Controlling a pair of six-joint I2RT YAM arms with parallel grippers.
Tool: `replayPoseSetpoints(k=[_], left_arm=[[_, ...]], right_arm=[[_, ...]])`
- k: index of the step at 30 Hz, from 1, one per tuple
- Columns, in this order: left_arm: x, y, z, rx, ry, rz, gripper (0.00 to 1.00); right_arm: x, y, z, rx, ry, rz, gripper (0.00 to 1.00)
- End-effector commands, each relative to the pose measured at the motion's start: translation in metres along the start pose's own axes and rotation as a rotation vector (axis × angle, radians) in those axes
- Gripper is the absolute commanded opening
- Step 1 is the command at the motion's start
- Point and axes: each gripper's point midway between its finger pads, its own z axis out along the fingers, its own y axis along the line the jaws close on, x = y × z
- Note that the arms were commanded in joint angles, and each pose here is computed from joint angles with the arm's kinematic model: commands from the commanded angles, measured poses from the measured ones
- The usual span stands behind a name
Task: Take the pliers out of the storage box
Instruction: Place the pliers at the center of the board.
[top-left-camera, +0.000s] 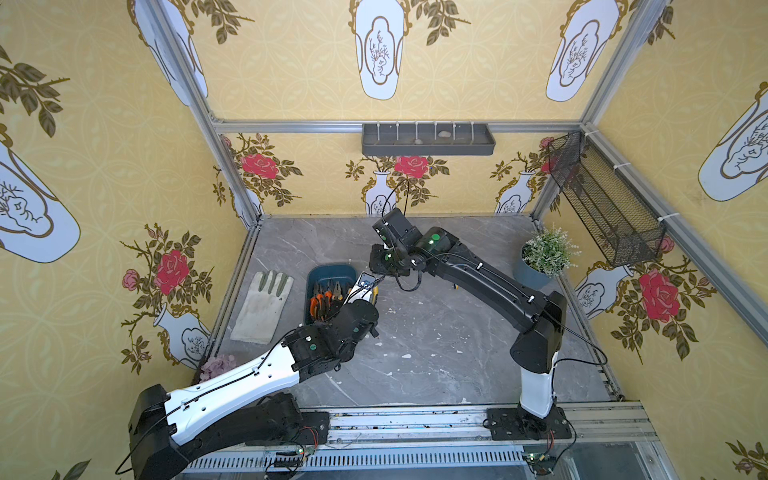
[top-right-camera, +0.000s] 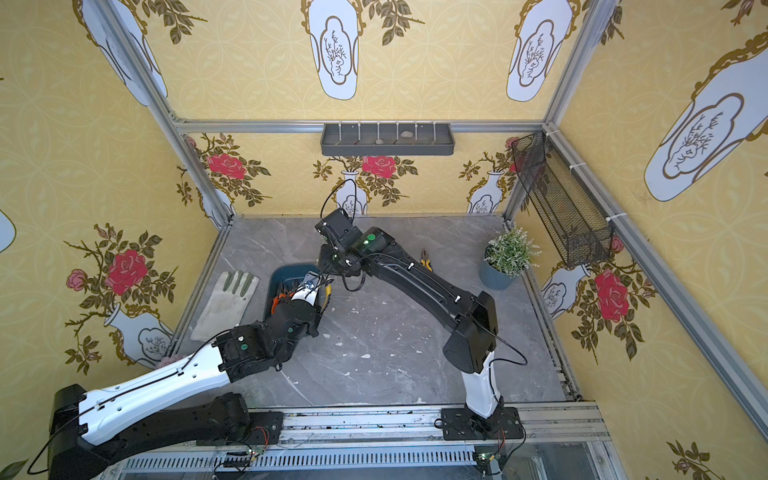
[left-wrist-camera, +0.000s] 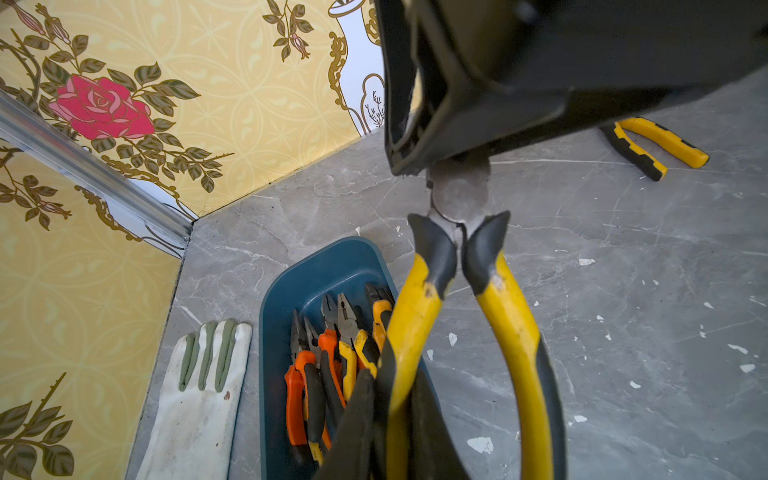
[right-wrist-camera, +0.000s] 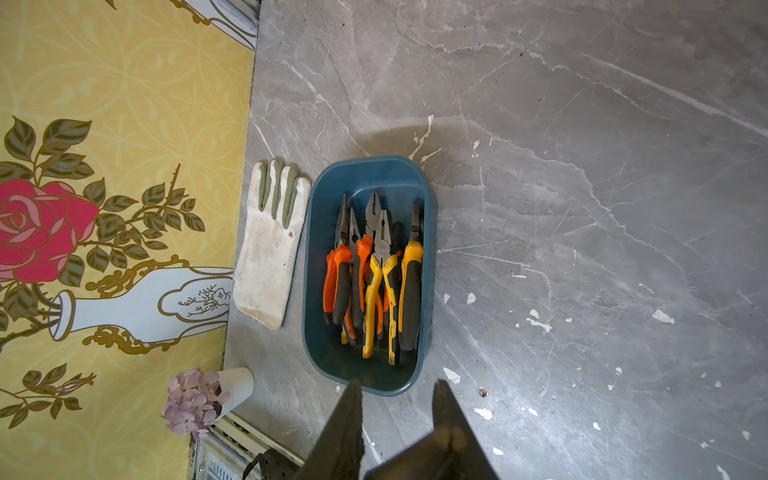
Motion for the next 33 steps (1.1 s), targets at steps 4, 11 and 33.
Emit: replayPoseSetpoints(k=[4,11,33], left_arm=[[-0.006,0.019,0.0,-0.119,-0.028,-0.044,0.0],[-0.003,0.026,-0.002,-0.153,-0.03,-0.037,0.0],[-0.002,0.029,-0.006,-0.141,-0.036,-0.051,0.0]], right_arm=[[0.004,-0.003,-0.007,0.013,0.013,0.012,0.33],[0.015,0.008,-0.008,-0.059,0.072,0.082,0.33],[0.041,0.02,0.004,-0.124,0.134,0.131,0.0]])
